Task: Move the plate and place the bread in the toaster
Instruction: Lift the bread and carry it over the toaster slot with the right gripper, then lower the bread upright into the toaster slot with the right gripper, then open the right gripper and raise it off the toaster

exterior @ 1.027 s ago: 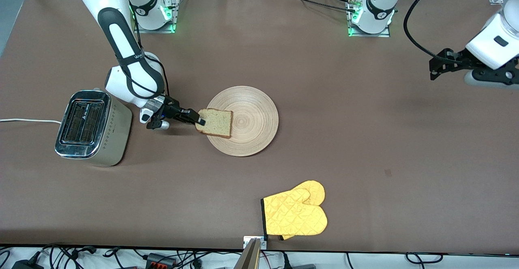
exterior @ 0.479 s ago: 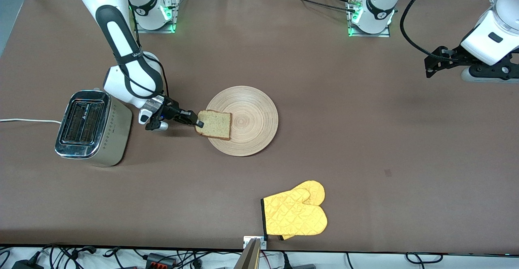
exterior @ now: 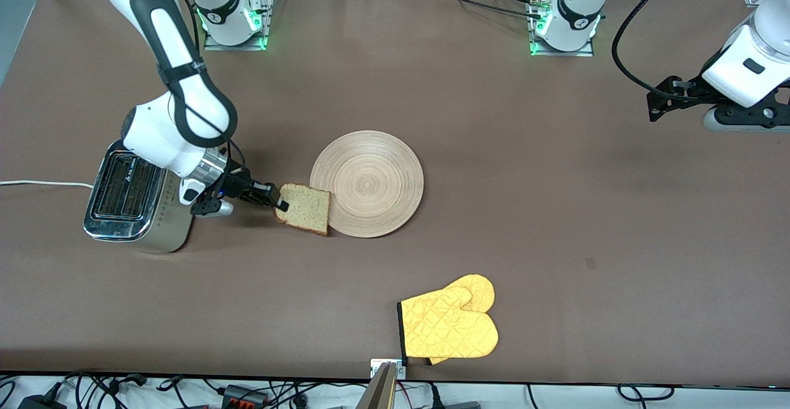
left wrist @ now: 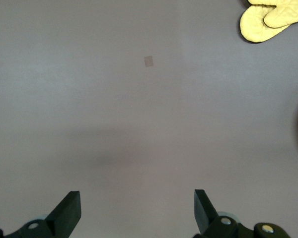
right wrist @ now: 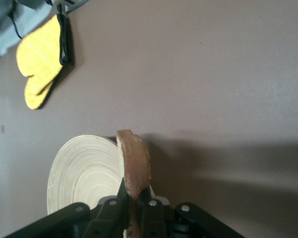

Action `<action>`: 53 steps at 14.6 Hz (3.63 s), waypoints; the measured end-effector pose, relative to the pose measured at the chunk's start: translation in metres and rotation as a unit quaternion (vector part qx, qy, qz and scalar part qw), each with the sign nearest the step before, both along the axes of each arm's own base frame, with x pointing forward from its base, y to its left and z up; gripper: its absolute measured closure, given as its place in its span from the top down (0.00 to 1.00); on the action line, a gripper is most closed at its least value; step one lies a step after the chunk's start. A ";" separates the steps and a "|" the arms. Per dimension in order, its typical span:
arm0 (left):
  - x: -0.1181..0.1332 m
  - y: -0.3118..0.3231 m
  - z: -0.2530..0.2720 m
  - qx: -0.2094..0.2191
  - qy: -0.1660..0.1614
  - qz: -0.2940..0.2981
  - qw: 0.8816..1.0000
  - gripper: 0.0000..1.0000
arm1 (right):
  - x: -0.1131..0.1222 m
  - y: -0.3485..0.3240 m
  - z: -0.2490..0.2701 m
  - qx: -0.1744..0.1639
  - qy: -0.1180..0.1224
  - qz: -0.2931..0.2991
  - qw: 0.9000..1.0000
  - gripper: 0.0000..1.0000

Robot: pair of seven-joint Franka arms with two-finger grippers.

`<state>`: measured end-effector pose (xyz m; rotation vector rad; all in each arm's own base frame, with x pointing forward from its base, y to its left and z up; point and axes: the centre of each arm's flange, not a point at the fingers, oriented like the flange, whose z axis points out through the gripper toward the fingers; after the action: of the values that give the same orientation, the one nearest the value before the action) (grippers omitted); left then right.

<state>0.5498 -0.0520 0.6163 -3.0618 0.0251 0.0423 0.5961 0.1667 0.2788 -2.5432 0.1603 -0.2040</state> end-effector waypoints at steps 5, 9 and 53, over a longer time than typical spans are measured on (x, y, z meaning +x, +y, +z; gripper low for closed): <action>0.003 0.005 0.002 -0.001 -0.008 0.007 1.000 1.00 | 0.041 -0.034 0.088 -0.105 0.072 0.084 0.988 0.10; 0.007 0.004 -0.003 -0.001 -0.005 0.008 1.000 1.00 | 0.049 -0.084 0.182 -0.229 0.126 0.138 0.955 0.10; 0.007 -0.001 -0.002 -0.001 -0.006 0.007 1.000 1.00 | 0.090 -0.175 0.207 -0.290 0.110 0.209 0.927 1.00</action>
<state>0.5572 -0.0526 0.6142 -3.0644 0.0022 0.0253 0.6858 -0.0085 0.4857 -3.1032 -0.4196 0.2398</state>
